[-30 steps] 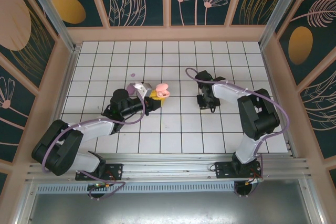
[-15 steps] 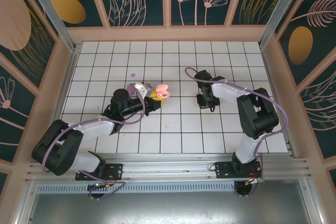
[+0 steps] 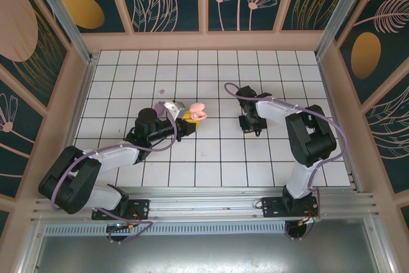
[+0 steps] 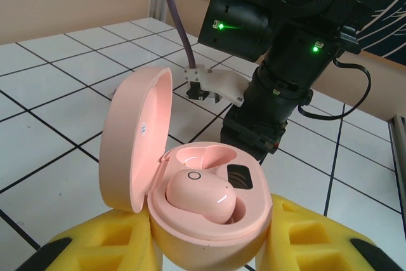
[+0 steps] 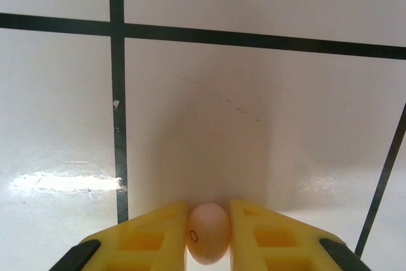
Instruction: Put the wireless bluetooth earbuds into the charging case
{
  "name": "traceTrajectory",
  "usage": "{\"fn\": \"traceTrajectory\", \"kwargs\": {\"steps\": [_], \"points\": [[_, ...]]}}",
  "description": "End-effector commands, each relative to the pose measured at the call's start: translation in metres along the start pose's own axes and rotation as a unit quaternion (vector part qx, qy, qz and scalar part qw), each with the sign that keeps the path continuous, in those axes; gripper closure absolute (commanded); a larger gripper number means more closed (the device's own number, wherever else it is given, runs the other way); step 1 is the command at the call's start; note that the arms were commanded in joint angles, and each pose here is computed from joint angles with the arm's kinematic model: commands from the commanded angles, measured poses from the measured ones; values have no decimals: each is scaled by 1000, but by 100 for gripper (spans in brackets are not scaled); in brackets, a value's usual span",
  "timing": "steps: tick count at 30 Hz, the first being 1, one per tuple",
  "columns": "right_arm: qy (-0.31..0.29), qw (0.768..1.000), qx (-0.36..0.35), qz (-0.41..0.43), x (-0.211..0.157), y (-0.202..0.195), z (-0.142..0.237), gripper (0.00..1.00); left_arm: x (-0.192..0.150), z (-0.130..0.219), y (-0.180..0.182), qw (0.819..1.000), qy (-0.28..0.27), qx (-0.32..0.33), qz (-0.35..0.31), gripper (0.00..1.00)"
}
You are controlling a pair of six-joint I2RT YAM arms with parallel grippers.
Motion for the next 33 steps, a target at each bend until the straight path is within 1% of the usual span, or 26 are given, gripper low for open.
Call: {"fn": "traceTrajectory", "kwargs": {"steps": [1, 10, 16, 17, 24, 31, 33], "points": [[17, 1000, 6, 0, -6, 4, 0, 81, 13, 1, -7, 1000, -15, -12, -18, 90], [-32, 999, 34, -25, 6, 7, 33, 83, 18, -1, -9, 999, -19, -18, -25, 90], [-69, 994, 70, -48, 11, 13, 59, 84, 25, -2, -13, 999, -21, -26, -32, 90], [-75, 992, 89, -48, 11, 19, 66, 84, 28, -2, -15, 999, -22, -28, -34, 90], [-131, 980, 141, -52, 8, 35, 107, 86, 44, 1, -23, 998, -31, -34, -45, 90], [-173, 970, 160, -56, 9, 43, 137, 88, 59, 4, -32, 997, -38, -42, -44, 90], [-185, 966, 174, -48, 8, 52, 145, 88, 61, 7, -34, 997, -39, -40, -43, 90]]}}
Point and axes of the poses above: each hand's point on the last joint's axis, 136 mm out from that joint toward the fingers, its own z axis back along the fingers, its own y axis along the line the jaws close on, x = y × z, the point moved 4 cm from there along z, back along the fingers, and after that the axes turned 11 degrees about z, right-handed, at the moved point
